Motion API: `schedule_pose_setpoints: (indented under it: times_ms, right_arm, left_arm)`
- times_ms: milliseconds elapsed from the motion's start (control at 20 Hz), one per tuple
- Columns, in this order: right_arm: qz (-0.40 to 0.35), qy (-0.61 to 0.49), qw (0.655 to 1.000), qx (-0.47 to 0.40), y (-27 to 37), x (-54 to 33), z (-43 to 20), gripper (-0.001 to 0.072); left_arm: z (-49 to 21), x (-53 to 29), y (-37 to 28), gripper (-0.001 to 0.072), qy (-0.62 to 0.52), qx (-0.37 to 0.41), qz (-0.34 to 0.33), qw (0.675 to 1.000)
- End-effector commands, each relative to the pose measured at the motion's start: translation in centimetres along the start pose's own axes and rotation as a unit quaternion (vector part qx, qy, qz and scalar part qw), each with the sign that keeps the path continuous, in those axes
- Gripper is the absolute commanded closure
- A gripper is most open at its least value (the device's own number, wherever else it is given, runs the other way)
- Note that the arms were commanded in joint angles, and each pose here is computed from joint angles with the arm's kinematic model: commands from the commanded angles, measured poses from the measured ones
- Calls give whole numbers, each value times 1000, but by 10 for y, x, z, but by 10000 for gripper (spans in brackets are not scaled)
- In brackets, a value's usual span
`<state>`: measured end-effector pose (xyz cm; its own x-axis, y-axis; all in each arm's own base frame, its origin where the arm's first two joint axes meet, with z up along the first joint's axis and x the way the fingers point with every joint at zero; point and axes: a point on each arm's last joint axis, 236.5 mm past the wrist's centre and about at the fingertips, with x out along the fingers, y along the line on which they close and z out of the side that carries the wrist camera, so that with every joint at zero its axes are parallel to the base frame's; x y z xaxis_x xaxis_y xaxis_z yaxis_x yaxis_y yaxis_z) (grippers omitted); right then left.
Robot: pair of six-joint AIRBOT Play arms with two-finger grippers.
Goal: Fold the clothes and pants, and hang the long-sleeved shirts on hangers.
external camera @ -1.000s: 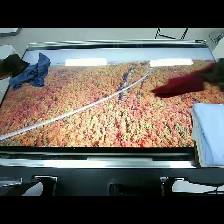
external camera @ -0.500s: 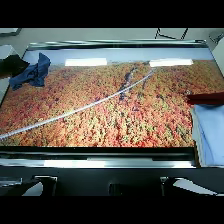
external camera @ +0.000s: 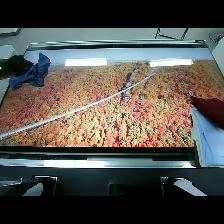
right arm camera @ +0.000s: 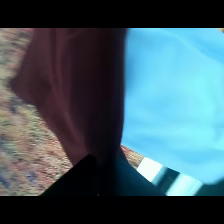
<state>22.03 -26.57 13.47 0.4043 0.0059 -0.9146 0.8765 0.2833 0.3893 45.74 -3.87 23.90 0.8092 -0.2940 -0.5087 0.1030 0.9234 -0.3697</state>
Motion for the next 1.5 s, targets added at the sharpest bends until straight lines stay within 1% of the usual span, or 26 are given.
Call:
schedule_pose_setpoints:
  times_ms: [0, 100, 200, 350, 550, 600, 650, 700, 750, 800, 850, 900, 950, 1000, 1050, 1100, 1150, 1200, 1250, 1300, 1350, 1400, 1450]
  right_arm:
    - [-132, 42, 990, 39, -83, 36, -42, 677]
    - [-165, 62, 983, 47, -111, 58, -63, 677]
    - [-174, 78, 980, 51, -124, 78, -75, 677]
    - [-179, 77, 980, 42, -131, 87, -76, 677]
    - [-216, 71, 973, 29, -148, 80, -73, 674]
    - [-217, 68, 973, 28, -149, 80, -71, 541]
    - [-208, 58, 976, 27, -144, 81, -66, 204]
    - [-194, 53, 980, 9, -136, 79, -61, 10]
    - [-177, 33, 984, -3, -124, 71, -48, -7]
    - [-143, -17, 990, -11, -100, 57, -21, -6]
    - [-84, -82, 993, -21, -62, 38, 11, -4]
    - [-7, -167, 985, -36, -12, 8, 48, -2]
    - [58, -247, 965, -62, 41, -28, 76, 19]
    - [100, -305, 941, -107, 90, -58, 87, 26]
    - [135, -345, 914, -167, 143, -78, 83, 31]
    - [161, -356, 893, -224, 188, -81, 64, 31]
    - [181, -335, 883, -275, 226, -66, 33, 31]
    - [190, -278, 884, -325, 256, -36, -12, 31]
    - [186, -201, 892, -359, 273, 3, -61, 30]
    - [168, -129, 898, -385, 278, 40, -104, 28]
    - [147, -61, 901, -403, 278, 74, -143, 25]
    - [125, 9, 905, -406, 272, 106, -179, 21]
    - [109, 64, 903, -412, 266, 127, -208, 21]
  left_arm:
    - [-3, 1, -7, 672, 5, 4, -8, 1000]
    - [-5, 1, -9, 672, 9, 1, -13, 1000]
    - [-6, 1, -11, 672, 11, -2, -17, 1000]
    - [-6, 1, -11, 672, 11, -4, -17, 1000]
    - [-5, 1, -16, 673, 10, -11, -28, 1000]
    - [-5, 1, -17, 672, 10, -11, -28, 999]
    - [-5, 1, -18, 672, 10, -13, -31, 999]
    - [-4, 0, -20, 673, 8, -15, -34, 999]
    - [3, -3, -25, 673, -1, -16, -41, 999]
    - [15, -9, -29, 673, -20, -12, -44, 999]
    - [34, -16, -35, 674, -50, 1, -45, 998]
    - [55, -24, -38, 674, -85, 21, -38, 995]
    - [74, -30, -36, 675, -116, 43, -20, 992]
    - [85, -28, -29, 676, -128, 58, 8, 990]
    - [86, -20, -14, 676, -123, 60, 44, 990]
    - [77, -6, 7, 676, -100, 61, 86, 989]
    - [56, 12, 33, 675, -54, 62, 134, 988]
    - [25, 30, 56, 665, 10, 47, 165, 985]
    - [-10, 44, 69, 517, 77, 22, 179, 981]
    - [-51, 51, 82, 87, 158, -4, 196, 968]
    - [-90, 52, 90, -7, 238, -9, 204, 950]
    - [-123, 51, 92, -7, 305, 14, 194, 932]
    - [-140, 51, 89, -6, 331, 31, 178, 926]
